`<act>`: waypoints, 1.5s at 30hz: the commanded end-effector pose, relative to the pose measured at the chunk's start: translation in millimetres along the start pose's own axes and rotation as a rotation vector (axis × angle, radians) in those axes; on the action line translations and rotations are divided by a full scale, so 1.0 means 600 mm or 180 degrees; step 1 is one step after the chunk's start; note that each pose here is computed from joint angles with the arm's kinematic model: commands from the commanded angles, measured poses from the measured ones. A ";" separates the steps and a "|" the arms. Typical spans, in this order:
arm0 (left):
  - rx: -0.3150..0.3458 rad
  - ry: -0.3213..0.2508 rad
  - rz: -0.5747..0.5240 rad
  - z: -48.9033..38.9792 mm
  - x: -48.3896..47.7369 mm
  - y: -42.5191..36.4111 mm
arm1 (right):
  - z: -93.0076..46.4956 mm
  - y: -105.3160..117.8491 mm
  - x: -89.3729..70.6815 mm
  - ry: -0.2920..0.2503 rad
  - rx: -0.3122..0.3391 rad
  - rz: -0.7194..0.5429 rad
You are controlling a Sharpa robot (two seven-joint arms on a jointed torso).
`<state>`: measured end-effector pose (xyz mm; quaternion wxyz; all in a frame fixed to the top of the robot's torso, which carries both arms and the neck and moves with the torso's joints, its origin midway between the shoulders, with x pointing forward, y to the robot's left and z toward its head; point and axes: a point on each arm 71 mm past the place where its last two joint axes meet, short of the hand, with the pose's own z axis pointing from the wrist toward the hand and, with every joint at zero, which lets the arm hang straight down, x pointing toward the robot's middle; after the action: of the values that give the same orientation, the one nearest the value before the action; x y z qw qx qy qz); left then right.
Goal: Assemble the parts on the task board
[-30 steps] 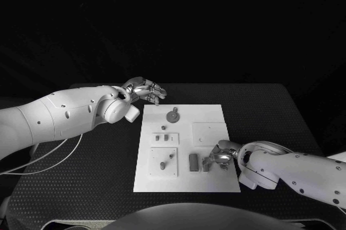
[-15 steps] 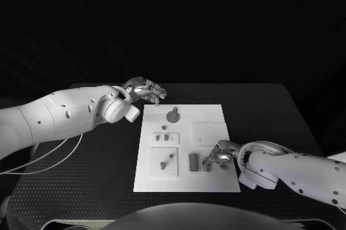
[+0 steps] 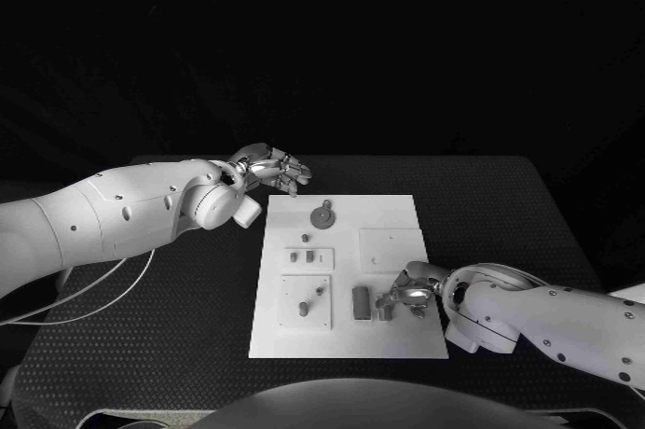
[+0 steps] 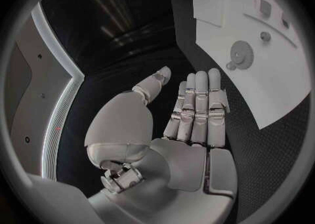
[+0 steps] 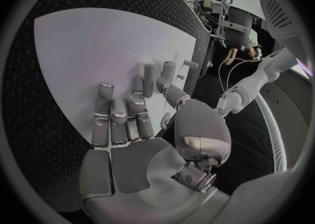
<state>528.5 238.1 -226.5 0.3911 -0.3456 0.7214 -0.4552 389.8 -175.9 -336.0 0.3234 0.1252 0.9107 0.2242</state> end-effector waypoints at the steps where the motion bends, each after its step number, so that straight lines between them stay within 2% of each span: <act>1: 0.0029 0.0055 0.0001 0.001 0.004 -0.003 | 0.001 0.000 0.008 0.0045 -0.0032 -0.0030; 22: 0.0026 0.0048 0.0001 0.000 0.003 -0.002 | -0.014 -0.003 0.006 -0.0038 -0.0079 -0.0091; 45: 0.0025 0.0044 0.0001 -0.001 0.002 -0.002 | -0.017 0.000 0.000 -0.0077 -0.0097 -0.0098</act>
<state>528.3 239.1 -226.5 0.3910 -0.3458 0.7217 -0.4546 383.2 -180.4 -329.9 0.3364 0.1156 0.9063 0.2282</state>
